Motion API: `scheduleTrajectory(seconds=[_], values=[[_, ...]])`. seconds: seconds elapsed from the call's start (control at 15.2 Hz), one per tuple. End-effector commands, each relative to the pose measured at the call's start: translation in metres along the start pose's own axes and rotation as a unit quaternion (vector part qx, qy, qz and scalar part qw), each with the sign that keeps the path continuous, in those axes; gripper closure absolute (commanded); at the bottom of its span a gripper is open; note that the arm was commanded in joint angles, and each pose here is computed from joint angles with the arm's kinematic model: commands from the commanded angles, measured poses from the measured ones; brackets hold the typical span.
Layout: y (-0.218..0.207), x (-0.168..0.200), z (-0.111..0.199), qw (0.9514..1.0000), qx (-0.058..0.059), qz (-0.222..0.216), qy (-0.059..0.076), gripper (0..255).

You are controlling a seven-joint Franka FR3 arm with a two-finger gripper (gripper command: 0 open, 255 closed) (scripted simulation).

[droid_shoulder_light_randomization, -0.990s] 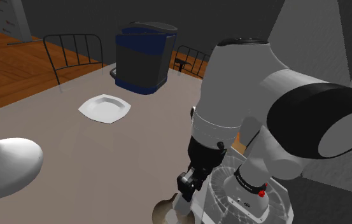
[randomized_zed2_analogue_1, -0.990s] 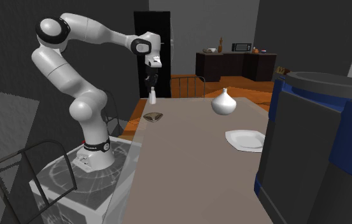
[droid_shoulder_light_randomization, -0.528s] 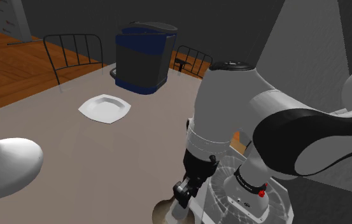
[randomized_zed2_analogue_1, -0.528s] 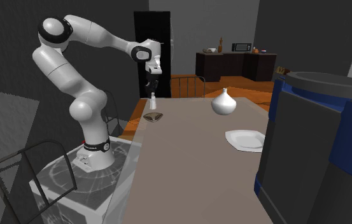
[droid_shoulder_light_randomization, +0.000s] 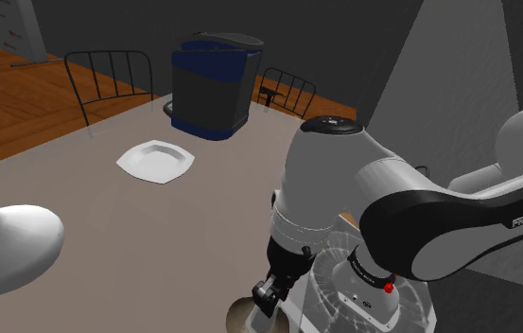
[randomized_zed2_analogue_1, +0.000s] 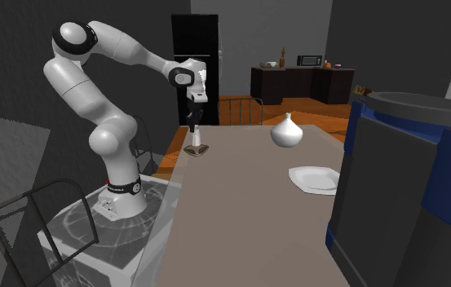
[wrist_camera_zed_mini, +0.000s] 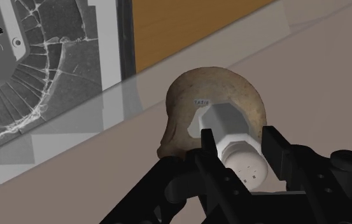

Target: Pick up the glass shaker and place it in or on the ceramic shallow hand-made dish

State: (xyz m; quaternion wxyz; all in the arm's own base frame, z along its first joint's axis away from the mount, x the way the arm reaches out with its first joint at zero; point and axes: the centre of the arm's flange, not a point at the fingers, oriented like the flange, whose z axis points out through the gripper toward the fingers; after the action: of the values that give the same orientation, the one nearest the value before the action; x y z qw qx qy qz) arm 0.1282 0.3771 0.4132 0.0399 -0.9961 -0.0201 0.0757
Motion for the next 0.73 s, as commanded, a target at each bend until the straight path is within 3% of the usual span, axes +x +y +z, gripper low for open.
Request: scheduleTrajectory(seconds=[0.0,0.26,0.33,0.66], values=[[-0.0002,0.0003,0.0007,1.0,0.0,0.0,0.0,255],[-0.0002,0.0003,0.0007,1.0,0.0,0.0,0.0,255],[-0.0002,0.0003,0.0007,1.0,0.0,0.0,0.0,0],[-0.0002,0.0003,0.0008,1.0,0.0,0.0,0.0,0]])
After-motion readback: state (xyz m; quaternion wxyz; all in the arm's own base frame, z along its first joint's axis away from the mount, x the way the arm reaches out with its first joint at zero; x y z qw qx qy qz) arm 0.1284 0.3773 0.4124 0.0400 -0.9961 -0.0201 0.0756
